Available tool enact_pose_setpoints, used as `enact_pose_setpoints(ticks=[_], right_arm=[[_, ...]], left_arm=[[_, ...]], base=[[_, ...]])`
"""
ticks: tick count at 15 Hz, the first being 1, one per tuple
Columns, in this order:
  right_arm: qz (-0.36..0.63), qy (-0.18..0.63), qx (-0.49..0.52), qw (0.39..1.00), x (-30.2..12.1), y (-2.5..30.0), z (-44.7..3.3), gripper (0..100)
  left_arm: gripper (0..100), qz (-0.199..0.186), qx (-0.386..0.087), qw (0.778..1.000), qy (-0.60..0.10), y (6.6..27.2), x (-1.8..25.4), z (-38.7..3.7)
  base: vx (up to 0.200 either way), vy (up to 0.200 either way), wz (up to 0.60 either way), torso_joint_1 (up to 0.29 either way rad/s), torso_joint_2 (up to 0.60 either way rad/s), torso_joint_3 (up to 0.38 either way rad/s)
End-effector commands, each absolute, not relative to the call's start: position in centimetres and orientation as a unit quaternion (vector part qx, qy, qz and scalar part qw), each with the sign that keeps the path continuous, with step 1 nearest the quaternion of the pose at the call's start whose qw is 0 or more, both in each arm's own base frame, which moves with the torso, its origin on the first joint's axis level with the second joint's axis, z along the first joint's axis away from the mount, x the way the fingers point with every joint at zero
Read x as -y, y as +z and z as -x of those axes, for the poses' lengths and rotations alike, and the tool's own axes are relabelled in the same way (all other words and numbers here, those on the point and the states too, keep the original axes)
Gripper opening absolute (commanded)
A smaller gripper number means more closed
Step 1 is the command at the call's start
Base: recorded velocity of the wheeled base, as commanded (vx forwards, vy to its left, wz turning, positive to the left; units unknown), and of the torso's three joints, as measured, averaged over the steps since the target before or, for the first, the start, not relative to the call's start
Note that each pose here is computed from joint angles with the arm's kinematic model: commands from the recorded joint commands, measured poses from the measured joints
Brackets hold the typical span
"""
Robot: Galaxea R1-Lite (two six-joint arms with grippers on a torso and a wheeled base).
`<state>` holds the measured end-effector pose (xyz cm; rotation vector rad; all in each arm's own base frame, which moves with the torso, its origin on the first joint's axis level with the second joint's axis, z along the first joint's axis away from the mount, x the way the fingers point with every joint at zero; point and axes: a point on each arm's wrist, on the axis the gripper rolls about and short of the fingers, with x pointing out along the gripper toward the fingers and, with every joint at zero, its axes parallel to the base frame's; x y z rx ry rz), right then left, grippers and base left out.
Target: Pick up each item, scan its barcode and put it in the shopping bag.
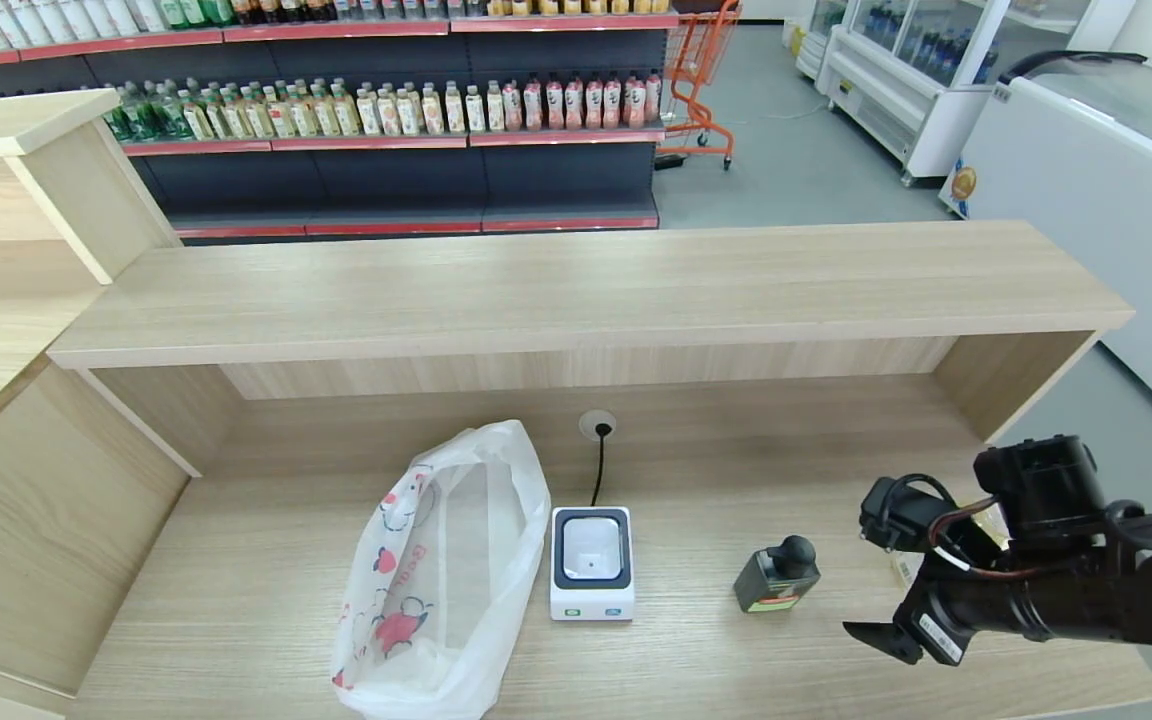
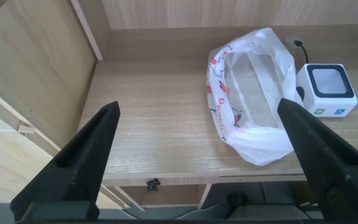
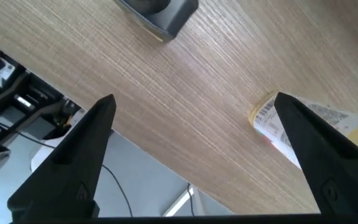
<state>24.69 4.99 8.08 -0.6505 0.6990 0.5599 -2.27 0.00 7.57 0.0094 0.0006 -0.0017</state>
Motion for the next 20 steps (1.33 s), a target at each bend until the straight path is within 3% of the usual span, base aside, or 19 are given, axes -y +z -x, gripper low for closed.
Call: enact_pose_setpoints(ticks=[1, 14, 15, 20], right_arm=[[0.315, 0.301, -0.335, 0.835, -5.6, 6.5, -26.0, 100], [0.349, 0.400, -0.278, 0.800, -9.7, 3.9, -31.5, 100], [0.349, 0.403, -0.280, 0.799, -9.9, 3.5, -31.8, 0], [0.353, 0.400, -0.268, 0.802, -10.0, 4.2, -32.0, 0]], left_arm=[[100, -0.005, -0.001, 1.000, -0.001, 7.6, 0.0, 2.3], [100, -0.005, -0.001, 1.000, -0.001, 7.6, 0.0, 2.3], [100, -0.005, -0.001, 1.000, -0.001, 7.6, 0.0, 2.3], [100, -0.005, -0.001, 1.000, -0.001, 7.6, 0.0, 2.3]], base=[[0.000, 0.000, 0.00, 0.000, 0.00, 0.000], [0.000, 0.000, 0.00, 0.000, 0.00, 0.000], [0.000, 0.000, 0.00, 0.000, 0.00, 0.000], [0.000, 0.000, 0.00, 0.000, 0.00, 0.000]])
